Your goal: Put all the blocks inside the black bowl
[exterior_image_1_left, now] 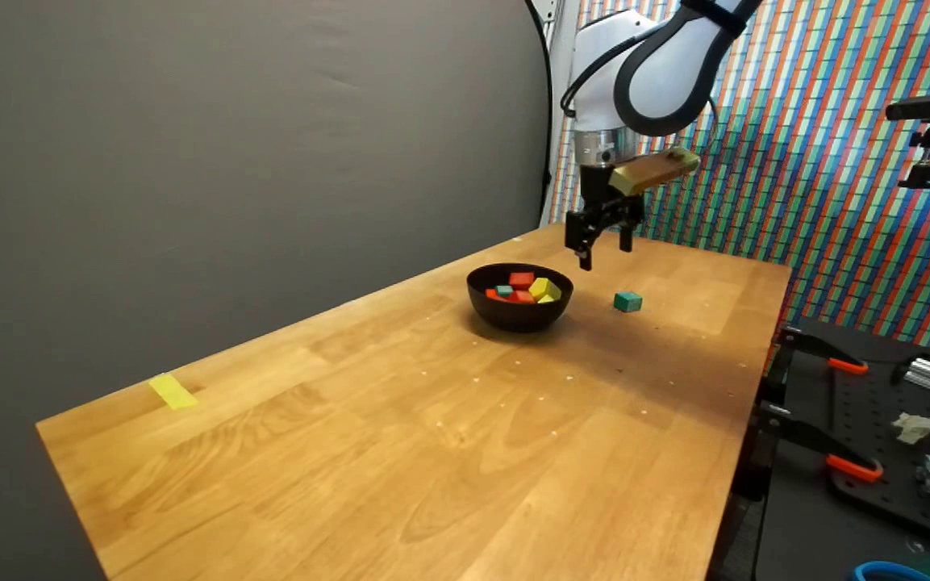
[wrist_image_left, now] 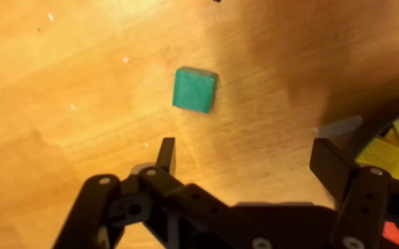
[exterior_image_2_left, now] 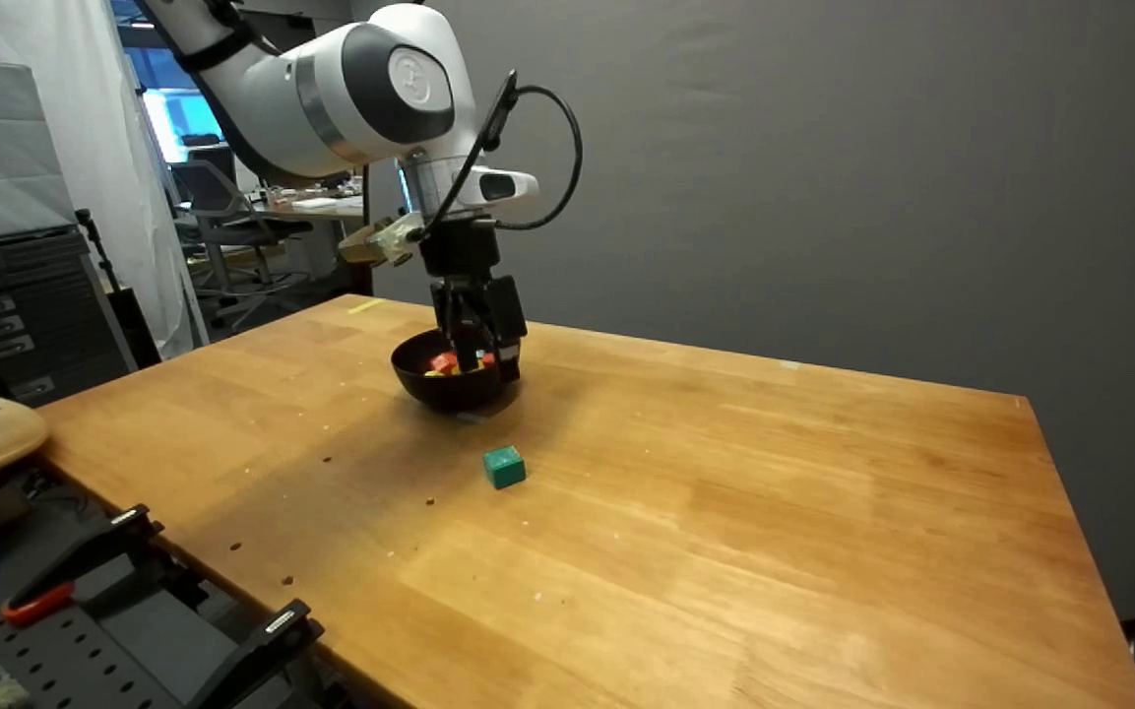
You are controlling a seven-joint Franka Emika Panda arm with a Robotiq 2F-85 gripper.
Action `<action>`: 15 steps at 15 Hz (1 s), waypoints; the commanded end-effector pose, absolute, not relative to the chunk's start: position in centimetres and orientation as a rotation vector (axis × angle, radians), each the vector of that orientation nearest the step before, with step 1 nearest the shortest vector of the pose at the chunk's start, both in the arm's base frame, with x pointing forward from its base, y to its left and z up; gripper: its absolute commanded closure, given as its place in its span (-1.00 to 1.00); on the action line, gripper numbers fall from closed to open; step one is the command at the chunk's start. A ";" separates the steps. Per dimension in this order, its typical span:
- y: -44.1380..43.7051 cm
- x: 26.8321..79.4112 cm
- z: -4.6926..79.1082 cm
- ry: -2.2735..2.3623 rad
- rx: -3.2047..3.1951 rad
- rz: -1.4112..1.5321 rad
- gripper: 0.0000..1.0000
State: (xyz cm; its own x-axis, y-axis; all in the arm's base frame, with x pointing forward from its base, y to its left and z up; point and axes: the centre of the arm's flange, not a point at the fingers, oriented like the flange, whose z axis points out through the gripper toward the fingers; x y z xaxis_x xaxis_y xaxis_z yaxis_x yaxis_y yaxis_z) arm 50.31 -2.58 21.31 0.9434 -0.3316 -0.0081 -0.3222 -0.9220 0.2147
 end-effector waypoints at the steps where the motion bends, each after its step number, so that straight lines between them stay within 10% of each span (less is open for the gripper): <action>1: -4.9 45.2 21.7 -0.779 2.880 -0.091 -1.00; 15: -8.2 45.0 16.5 -0.918 2.941 -0.033 -1.00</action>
